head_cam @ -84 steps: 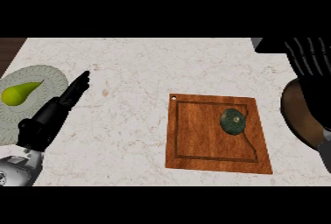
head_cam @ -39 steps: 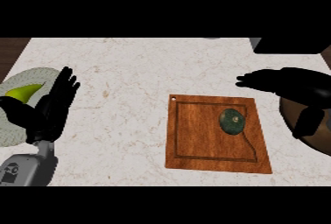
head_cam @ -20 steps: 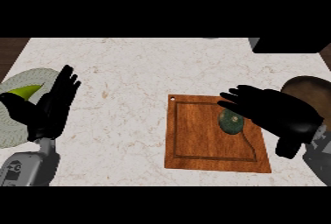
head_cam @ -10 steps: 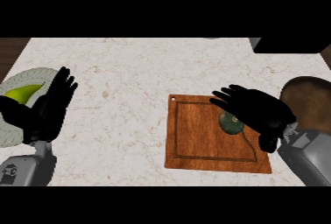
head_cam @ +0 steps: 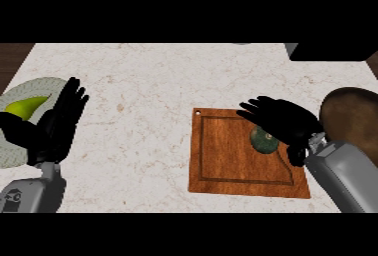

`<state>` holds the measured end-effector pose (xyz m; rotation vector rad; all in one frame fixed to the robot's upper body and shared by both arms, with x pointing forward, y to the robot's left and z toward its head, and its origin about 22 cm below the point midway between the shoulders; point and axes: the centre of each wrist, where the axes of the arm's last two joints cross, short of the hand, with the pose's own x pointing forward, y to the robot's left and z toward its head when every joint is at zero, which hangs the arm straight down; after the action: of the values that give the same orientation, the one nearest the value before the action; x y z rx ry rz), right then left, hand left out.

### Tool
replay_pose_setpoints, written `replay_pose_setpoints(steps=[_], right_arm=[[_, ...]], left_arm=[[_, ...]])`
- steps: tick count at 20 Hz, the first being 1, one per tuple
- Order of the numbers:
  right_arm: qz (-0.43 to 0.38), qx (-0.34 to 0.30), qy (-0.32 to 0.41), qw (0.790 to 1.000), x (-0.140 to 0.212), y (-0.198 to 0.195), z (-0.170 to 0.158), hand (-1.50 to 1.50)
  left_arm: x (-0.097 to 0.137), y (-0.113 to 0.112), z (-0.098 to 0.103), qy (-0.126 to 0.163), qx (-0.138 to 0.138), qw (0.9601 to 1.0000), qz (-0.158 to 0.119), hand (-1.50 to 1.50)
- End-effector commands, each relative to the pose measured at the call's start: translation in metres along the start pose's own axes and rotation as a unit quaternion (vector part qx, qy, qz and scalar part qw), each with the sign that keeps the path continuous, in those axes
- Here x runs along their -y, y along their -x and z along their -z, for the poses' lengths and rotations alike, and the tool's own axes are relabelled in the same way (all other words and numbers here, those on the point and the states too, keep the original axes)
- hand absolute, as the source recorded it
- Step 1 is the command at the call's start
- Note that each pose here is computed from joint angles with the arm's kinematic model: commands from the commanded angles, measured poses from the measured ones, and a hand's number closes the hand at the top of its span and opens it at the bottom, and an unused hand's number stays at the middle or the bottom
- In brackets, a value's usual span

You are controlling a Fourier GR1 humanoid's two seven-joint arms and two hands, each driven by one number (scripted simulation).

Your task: Pick the squash from the cutting board and place it in the pan

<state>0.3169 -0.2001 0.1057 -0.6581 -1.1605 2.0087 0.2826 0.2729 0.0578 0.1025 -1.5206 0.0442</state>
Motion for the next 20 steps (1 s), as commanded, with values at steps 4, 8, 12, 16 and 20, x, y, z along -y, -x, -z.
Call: replay_pose_setpoints(steps=[4,8,12,16,20], right_arm=[[0.012,0.007,-0.004,1.000,-0.022,-0.002,0.018,-1.50],[0.024,0.017,0.001,1.000,-0.034,-0.006,0.029,-1.50],[0.029,0.012,-0.011,0.999,-0.032,0.034,0.028,-1.50],[0.012,0.056,-0.002,0.998,-0.062,-0.002,0.054,1.50],[0.020,0.072,0.004,0.997,-0.047,-0.018,0.066,1.50]], left_arm=[[-0.005,-0.010,0.006,0.000,-0.002,1.0000,0.003,0.00],[-0.022,-0.007,-0.011,0.009,-0.004,1.0000,0.000,0.00],[-0.006,0.000,-0.007,0.002,-0.010,0.9999,0.002,0.00],[0.002,-0.002,0.001,0.000,0.008,1.0000,-0.003,0.00],[0.000,0.002,-0.026,0.006,-0.006,1.0000,-0.002,0.00]])
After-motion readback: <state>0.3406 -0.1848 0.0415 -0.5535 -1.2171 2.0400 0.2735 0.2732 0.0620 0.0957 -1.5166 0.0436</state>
